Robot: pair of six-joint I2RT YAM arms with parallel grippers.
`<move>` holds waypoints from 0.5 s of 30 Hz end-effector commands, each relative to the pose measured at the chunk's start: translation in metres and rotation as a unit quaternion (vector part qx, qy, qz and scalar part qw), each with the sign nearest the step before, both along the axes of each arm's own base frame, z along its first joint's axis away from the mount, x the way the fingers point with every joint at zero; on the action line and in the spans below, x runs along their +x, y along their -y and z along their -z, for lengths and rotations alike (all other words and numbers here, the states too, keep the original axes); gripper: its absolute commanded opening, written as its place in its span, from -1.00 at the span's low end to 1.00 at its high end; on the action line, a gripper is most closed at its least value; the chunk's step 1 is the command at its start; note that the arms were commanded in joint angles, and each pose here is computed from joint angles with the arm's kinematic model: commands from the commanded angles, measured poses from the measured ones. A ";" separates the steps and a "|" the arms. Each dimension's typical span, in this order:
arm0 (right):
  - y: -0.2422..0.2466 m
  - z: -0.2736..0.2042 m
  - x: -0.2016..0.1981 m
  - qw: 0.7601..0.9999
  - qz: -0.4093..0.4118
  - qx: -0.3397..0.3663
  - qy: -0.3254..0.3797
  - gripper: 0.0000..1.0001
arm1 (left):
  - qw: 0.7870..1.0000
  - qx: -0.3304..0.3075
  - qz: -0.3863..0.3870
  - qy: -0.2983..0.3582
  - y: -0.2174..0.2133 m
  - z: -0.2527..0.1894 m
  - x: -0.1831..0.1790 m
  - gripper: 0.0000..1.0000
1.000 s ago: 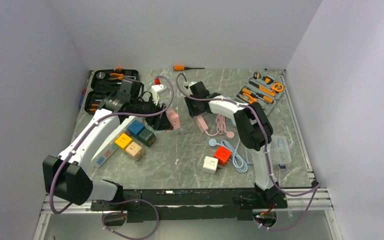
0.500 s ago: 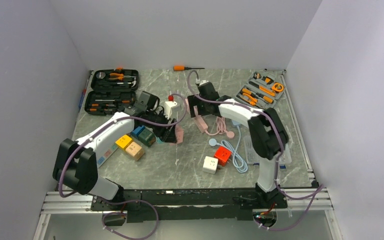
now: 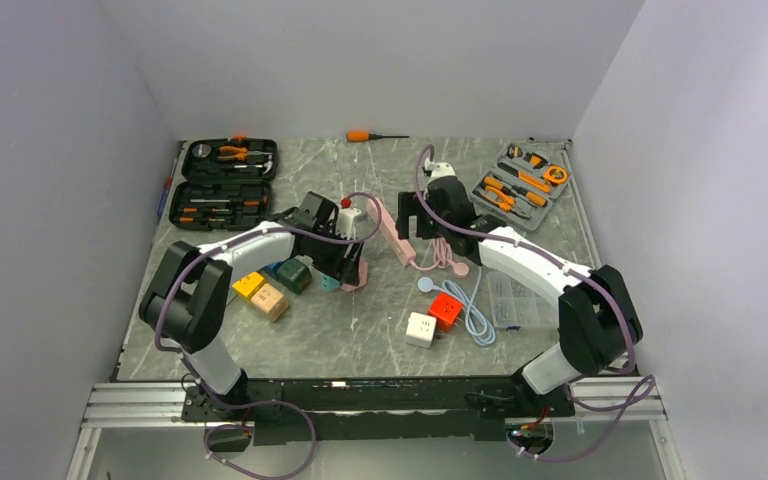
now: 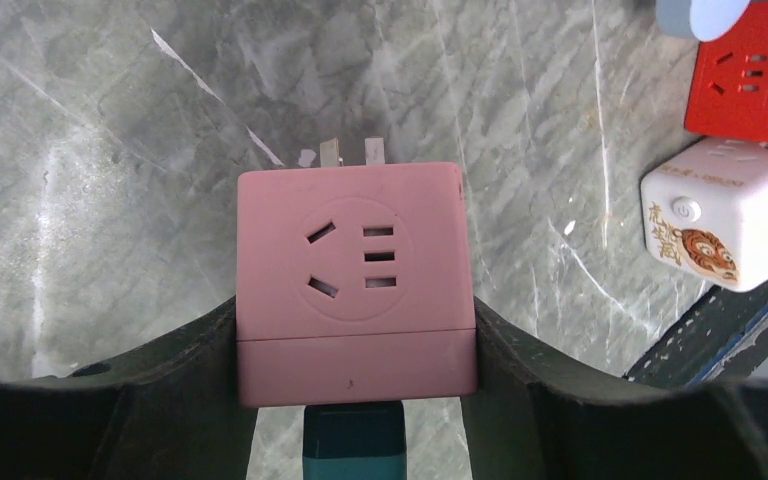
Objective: Pull the plug off the socket
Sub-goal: Place the plug at the center of the board.
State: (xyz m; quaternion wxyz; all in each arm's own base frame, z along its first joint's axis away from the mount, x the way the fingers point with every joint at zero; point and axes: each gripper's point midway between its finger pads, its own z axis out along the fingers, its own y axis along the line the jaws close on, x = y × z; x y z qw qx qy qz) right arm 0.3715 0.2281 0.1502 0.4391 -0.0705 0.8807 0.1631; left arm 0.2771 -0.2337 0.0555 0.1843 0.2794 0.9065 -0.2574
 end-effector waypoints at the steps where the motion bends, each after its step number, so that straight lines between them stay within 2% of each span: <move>1: 0.000 0.002 -0.013 1.000 0.004 0.016 -0.002 0.89 | 0.999 -0.022 -0.020 0.015 0.015 -0.009 0.013 -0.53; 2: 0.001 0.005 -0.016 1.000 0.004 0.016 -0.005 0.89 | 0.999 -0.025 -0.019 0.013 0.016 -0.008 0.010 -0.33; 3: 0.001 0.006 -0.019 1.000 0.003 0.017 -0.006 0.89 | 0.999 -0.028 -0.017 0.012 0.016 -0.008 0.007 0.07; 5: 0.002 0.007 -0.023 1.000 0.005 0.018 -0.009 0.89 | 0.999 -0.034 -0.010 0.009 0.017 -0.011 0.002 0.63; 6: 0.002 0.007 -0.025 1.000 0.004 0.019 -0.009 0.89 | 0.999 -0.038 -0.008 0.009 0.018 -0.014 0.000 0.70; 7: 0.002 0.007 -0.027 1.000 0.003 0.020 -0.009 0.89 | 0.999 -0.043 -0.005 0.010 0.019 -0.019 -0.001 0.92; 10: 0.001 0.007 -0.035 1.000 0.001 0.019 -0.014 0.88 | 0.997 -0.075 0.006 0.012 0.023 -0.049 -0.003 0.99; 15: -0.003 0.005 -0.051 1.000 -0.005 0.007 -0.009 0.84 | 0.988 -0.128 0.034 0.083 0.017 -0.122 0.014 0.99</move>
